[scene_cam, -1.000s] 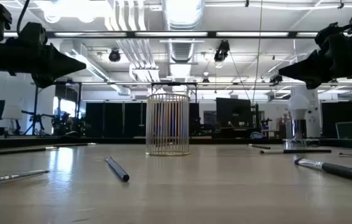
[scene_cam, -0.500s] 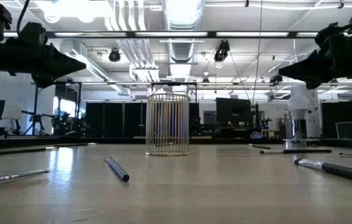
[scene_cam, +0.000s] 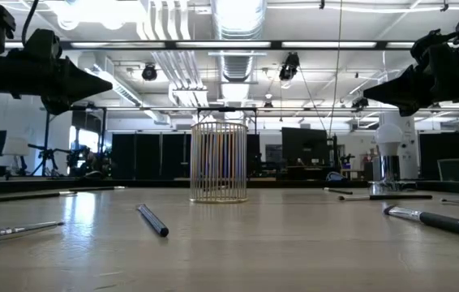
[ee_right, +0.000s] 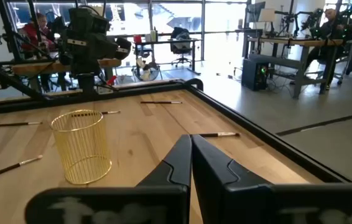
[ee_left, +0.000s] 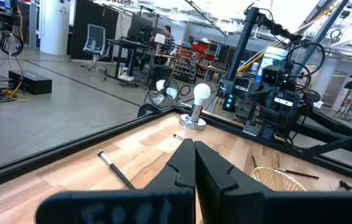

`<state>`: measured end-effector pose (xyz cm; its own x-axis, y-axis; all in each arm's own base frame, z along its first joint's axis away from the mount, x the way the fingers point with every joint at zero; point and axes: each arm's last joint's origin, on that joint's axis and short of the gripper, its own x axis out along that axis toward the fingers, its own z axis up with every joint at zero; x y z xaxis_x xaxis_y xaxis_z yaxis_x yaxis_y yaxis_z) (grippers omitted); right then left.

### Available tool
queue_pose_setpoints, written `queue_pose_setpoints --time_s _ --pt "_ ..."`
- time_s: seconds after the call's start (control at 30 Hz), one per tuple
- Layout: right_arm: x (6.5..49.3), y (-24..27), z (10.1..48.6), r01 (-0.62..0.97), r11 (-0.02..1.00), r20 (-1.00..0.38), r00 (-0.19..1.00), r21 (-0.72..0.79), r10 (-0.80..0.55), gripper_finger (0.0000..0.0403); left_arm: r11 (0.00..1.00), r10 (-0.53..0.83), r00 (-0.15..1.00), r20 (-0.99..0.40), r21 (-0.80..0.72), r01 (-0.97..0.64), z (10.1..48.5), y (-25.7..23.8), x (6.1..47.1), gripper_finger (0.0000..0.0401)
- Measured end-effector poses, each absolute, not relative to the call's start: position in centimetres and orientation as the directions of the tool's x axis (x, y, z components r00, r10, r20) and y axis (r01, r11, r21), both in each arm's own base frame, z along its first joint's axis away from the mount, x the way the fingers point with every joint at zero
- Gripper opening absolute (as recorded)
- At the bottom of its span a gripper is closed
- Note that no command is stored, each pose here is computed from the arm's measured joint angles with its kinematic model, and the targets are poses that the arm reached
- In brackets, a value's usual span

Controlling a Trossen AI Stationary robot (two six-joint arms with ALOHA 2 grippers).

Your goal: Pick & Place Makeup Brushes

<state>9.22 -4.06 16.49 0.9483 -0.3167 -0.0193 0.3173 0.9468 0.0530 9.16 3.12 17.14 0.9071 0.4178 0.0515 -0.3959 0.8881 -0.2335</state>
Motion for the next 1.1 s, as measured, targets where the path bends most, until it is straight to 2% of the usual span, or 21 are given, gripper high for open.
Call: queue_pose_setpoints --time_s 0.9,1.03,1.1 --pt "9.2 -4.1 16.5 0.317 0.947 -0.017 0.948 0.053 -0.317 0.0008 0.888 0.418 0.907 0.051 -0.233 -0.396 17.1 3.1 9.2 0.0000" --pt "9.2 -4.0 17.5 0.311 0.949 0.082 0.946 0.049 -0.314 0.0008 0.888 0.418 0.907 0.051 -0.233 -0.396 17.1 3.1 9.2 0.0000" --pt "9.1 -4.0 18.1 0.280 0.952 0.145 0.944 0.126 -0.297 0.0008 0.888 0.418 0.907 0.051 -0.233 -0.396 17.1 3.1 9.2 0.0000"
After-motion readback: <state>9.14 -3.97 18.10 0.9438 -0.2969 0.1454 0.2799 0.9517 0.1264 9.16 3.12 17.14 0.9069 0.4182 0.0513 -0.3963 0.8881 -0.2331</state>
